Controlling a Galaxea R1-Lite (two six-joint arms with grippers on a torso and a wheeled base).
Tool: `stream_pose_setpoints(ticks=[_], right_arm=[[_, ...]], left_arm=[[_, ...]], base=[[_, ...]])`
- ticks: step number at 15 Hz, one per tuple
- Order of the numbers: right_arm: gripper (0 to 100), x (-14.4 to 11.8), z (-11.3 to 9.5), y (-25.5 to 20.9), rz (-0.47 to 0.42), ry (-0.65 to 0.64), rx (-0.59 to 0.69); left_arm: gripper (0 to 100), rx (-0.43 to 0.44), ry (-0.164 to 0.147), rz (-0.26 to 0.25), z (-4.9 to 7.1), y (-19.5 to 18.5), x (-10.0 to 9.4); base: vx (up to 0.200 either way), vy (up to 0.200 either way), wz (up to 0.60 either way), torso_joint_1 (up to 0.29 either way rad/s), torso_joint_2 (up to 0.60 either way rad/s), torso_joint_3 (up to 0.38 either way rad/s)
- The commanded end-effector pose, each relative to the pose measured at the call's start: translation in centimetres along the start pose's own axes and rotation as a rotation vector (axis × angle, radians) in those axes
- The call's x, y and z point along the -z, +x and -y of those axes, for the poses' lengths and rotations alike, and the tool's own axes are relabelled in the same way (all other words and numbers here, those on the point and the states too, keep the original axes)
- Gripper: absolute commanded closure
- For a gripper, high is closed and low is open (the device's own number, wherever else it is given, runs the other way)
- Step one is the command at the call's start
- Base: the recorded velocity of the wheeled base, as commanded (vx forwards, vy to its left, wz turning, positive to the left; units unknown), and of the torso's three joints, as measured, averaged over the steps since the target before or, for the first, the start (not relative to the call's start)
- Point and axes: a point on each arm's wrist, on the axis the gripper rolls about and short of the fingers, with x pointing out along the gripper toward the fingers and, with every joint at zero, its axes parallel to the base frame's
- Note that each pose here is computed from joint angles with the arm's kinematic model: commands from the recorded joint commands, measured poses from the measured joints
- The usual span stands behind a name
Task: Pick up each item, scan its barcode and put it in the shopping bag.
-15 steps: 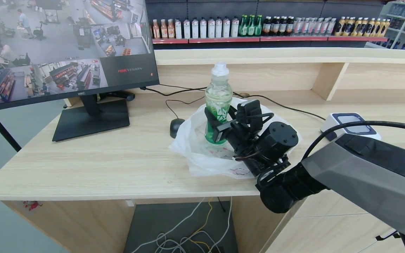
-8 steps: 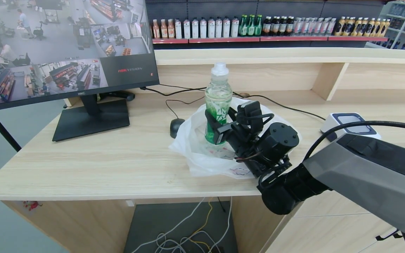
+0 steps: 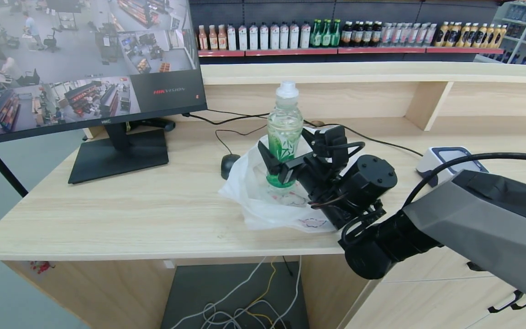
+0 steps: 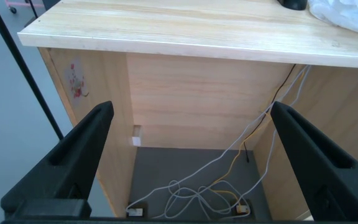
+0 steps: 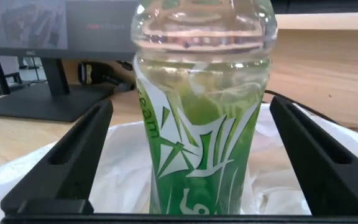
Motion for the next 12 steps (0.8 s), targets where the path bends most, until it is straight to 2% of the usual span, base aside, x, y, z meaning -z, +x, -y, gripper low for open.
stream_pose_setpoints(ticks=[1,3,7,10,12], right_arm=[[0,-1.5,0.0,0.0,0.030,0.003,-0.003],[0,-2.4,-0.1,-0.3,0.034,0.004,-0.005],[0,-3.0,-1.0,-2.5,-0.030,0.018,-0.037],[0,-4.7,-1.9,-3.2,-0.014,0.060,-0.065],[0,-5.6,-1.7,-3.7,-0.007,0.083,-0.062]], left_arm=[[0,0.000,0.001,0.000,0.0,0.0,0.0],[0,0.000,0.001,0.000,0.0,0.0,0.0],[0,0.000,0.001,0.000,0.0,0.0,0.0],[0,0.000,0.001,0.000,0.0,0.0,0.0],[0,0.000,0.001,0.000,0.0,0.0,0.0]], base=[[0.000,0.000,0.00,0.000,0.00,0.000],[0.000,0.000,0.00,0.000,0.00,0.000],[0.000,0.000,0.00,0.000,0.00,0.000],[0.000,0.000,0.00,0.000,0.00,0.000],[0.000,0.000,0.00,0.000,0.00,0.000]])
